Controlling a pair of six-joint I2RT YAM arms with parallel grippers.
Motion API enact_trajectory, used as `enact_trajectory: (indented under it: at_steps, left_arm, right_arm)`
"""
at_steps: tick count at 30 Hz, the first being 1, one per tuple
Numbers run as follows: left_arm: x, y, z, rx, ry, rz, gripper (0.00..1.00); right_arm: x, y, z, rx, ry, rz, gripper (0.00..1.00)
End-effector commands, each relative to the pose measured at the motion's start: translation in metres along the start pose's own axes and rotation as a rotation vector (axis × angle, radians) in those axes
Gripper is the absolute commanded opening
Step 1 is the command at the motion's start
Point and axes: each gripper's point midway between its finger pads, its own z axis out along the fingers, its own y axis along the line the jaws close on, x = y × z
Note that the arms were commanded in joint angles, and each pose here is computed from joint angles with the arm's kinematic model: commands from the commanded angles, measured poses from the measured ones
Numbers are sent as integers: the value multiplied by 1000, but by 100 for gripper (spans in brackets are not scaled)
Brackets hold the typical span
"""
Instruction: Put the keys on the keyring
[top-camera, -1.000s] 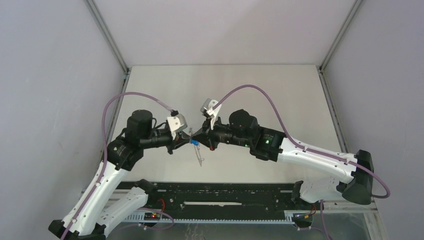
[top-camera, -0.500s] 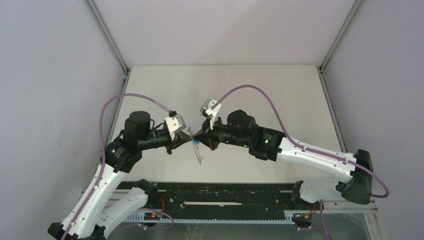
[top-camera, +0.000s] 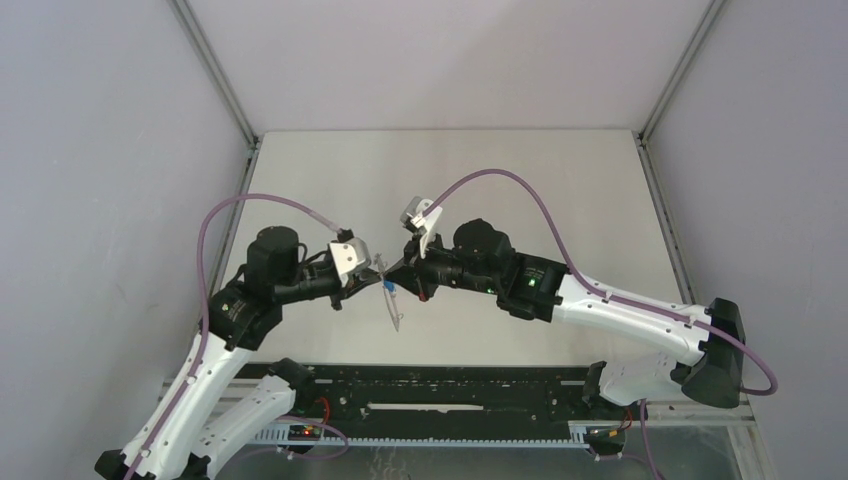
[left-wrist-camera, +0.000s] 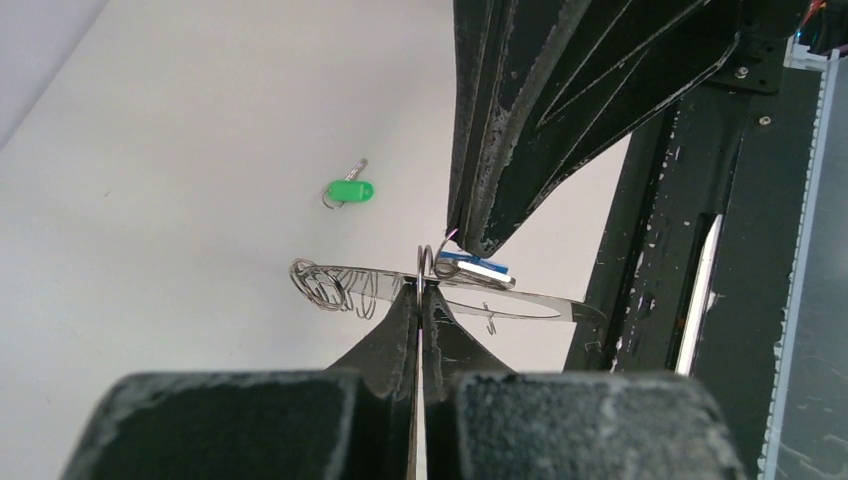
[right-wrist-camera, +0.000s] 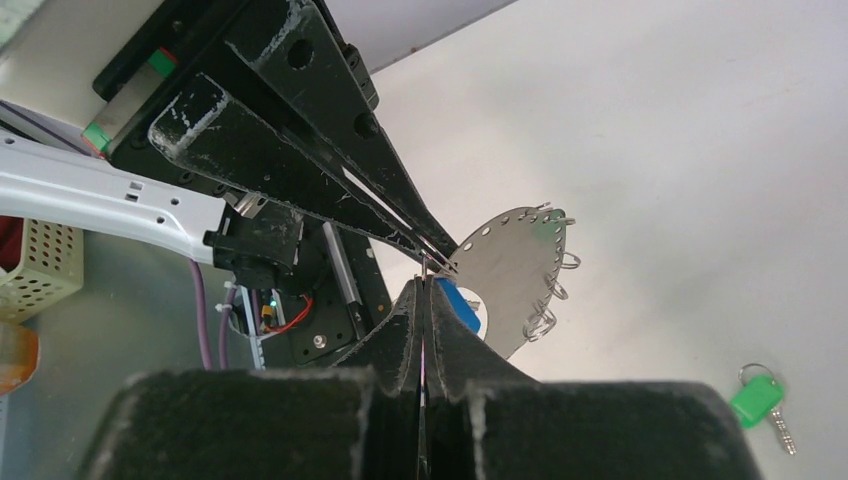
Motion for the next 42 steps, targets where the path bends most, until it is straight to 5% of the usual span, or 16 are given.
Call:
enact_trajectory:
  at_steps: [1, 23, 42]
  left_arm:
    - [-2, 0, 0, 5, -21, 67, 0]
    - [-17, -7, -6, 10, -130, 197, 0]
    - [-31, -1, -4, -27, -184, 129, 0]
  right_arm:
    - [-31, 6, -1, -25, -80, 30, 0]
    - [-26, -11, -4, -40, -72, 163, 0]
    - [-31, -1, -25, -119, -139, 168, 0]
